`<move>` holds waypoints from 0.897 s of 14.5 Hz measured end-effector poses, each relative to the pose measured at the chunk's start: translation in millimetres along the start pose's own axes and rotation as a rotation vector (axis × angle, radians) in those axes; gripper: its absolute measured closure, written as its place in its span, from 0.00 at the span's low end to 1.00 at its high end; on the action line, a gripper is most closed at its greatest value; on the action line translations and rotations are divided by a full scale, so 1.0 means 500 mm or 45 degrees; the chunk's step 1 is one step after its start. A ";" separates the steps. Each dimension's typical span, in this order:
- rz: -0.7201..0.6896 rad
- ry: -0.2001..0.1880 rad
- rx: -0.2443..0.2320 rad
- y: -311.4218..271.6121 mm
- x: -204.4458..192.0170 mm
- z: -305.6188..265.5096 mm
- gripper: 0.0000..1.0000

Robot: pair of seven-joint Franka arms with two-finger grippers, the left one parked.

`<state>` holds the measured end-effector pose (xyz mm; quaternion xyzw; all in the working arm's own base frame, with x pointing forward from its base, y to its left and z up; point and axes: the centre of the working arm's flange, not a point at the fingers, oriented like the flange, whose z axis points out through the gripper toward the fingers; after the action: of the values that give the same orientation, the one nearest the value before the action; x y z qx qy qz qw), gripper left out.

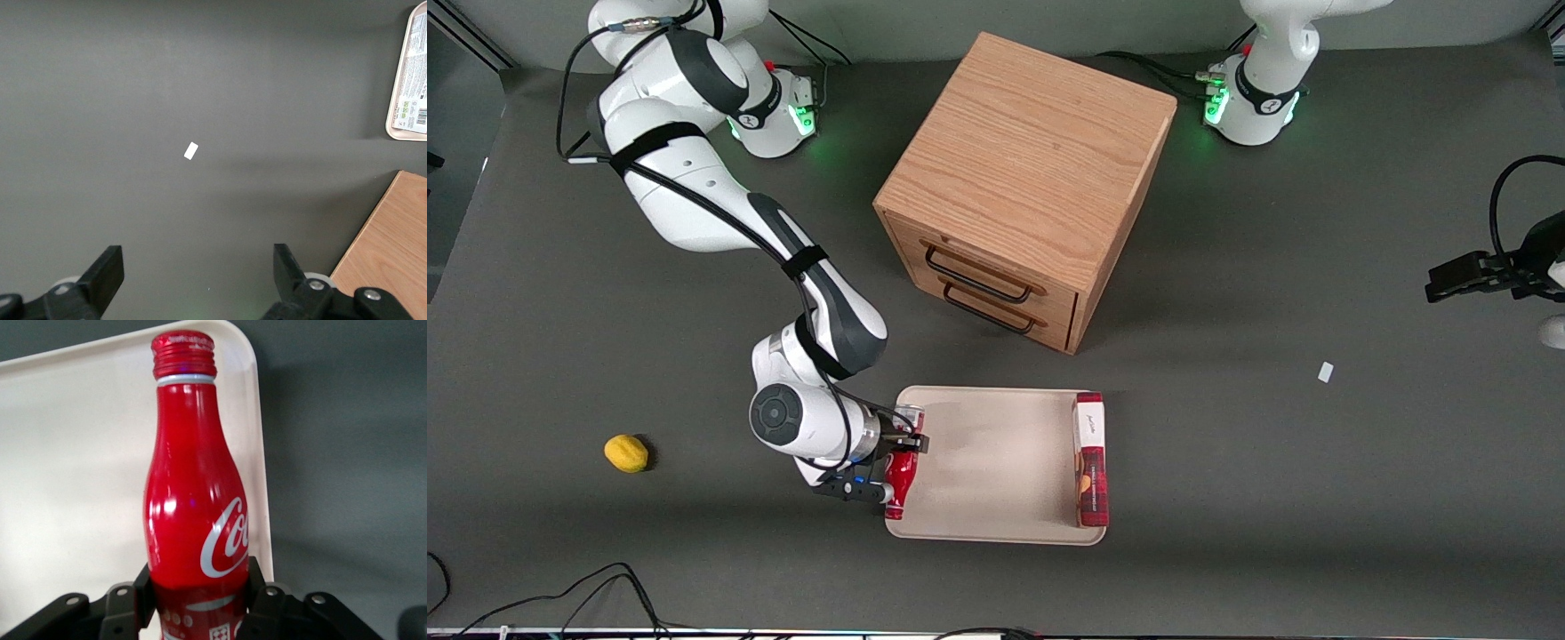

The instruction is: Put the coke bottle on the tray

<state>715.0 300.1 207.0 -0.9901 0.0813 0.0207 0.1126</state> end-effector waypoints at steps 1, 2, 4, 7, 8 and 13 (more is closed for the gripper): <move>0.001 0.000 -0.001 0.002 0.001 0.004 0.46; 0.003 0.002 -0.004 0.005 0.002 0.006 0.46; 0.009 0.006 -0.012 0.013 0.007 0.007 0.46; 0.007 0.013 -0.016 0.015 0.009 0.007 0.41; -0.003 0.026 -0.020 0.010 0.009 0.003 0.33; -0.056 0.091 -0.038 -0.021 0.012 -0.033 0.00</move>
<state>722.9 305.8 225.1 -0.9933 0.0633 -0.0159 0.0952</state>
